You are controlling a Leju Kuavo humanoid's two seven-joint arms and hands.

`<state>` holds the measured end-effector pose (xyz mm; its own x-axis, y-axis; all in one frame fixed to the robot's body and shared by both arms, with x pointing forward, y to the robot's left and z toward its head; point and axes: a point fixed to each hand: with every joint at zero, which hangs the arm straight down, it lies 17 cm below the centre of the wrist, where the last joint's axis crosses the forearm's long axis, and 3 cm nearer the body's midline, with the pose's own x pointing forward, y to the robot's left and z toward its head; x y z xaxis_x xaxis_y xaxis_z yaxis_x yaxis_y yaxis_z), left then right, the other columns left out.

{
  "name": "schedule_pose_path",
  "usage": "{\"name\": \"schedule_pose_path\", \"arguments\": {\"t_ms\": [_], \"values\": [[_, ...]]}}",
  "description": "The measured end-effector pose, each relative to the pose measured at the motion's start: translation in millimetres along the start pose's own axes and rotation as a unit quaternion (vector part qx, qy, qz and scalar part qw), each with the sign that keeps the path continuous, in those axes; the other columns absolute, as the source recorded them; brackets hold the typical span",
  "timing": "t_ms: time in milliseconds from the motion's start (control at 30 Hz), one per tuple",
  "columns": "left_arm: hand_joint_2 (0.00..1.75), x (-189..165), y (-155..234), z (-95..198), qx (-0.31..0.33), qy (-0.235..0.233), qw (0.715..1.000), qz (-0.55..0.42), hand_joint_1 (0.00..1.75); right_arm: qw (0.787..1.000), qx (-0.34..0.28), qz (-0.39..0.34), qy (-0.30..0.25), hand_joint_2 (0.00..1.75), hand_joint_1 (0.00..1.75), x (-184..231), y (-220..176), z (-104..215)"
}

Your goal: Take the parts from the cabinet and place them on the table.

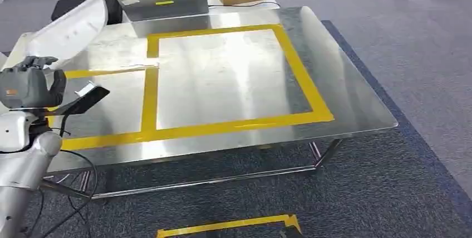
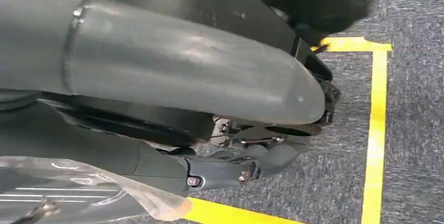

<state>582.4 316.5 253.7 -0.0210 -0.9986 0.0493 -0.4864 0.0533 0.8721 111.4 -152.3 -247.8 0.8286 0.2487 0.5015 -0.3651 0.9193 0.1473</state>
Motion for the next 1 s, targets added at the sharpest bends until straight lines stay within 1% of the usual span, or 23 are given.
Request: {"name": "schedule_pose_path", "arguments": {"t_ms": [33, 200, 300, 433, 533, 633, 733, 900, 1000], "values": [[0.00, -5, -3, 3, -0.004, 0.003, 1.000, -0.002, 0.00, 1.000, 0.001, 0.000, -0.003, 0.00, 0.00, 0, 1, 0], [0.00, -11, -5, 6, -0.005, 0.002, 1.000, -0.007, 0.00, 1.000, 0.011, -0.002, -0.019, 0.00, 0.00, 3, 1, 2], [0.00, -6, -1, 8, 0.011, -0.013, 1.000, -0.001, 0.00, 1.000, 0.001, 0.001, -0.018, 0.00, 0.00, 2, -2, 2], [0.00, 13, 6, 9, 0.027, -0.028, 0.999, 0.011, 0.00, 1.000, -0.004, 0.008, -0.016, 0.00, 0.00, 2, -5, 1], [0.00, 31, 1, 16, 0.018, -0.040, 0.999, 0.032, 0.00, 1.000, -0.003, 0.008, -0.013, 0.00, 0.00, 1, -4, 1], [0.00, 61, 5, 21, 0.020, -0.065, 0.995, 0.074, 0.00, 1.000, -0.003, 0.008, -0.007, 0.00, 0.00, -1, -4, 1], [0.00, 99, 22, 28, 0.037, -0.092, 0.987, 0.125, 0.00, 1.000, -0.003, 0.008, -0.010, 0.00, 0.00, -1, -4, 2], [0.00, 175, 66, 60, 0.077, -0.154, 0.958, 0.229, 0.00, 1.000, -0.003, 0.006, -0.017, 0.00, 0.00, 2, -3, 2], [0.00, 210, 91, 86, 0.093, -0.187, 0.929, 0.304, 0.00, 1.000, -0.004, 0.005, -0.021, 0.00, 0.00, 3, -3, 2]]}}
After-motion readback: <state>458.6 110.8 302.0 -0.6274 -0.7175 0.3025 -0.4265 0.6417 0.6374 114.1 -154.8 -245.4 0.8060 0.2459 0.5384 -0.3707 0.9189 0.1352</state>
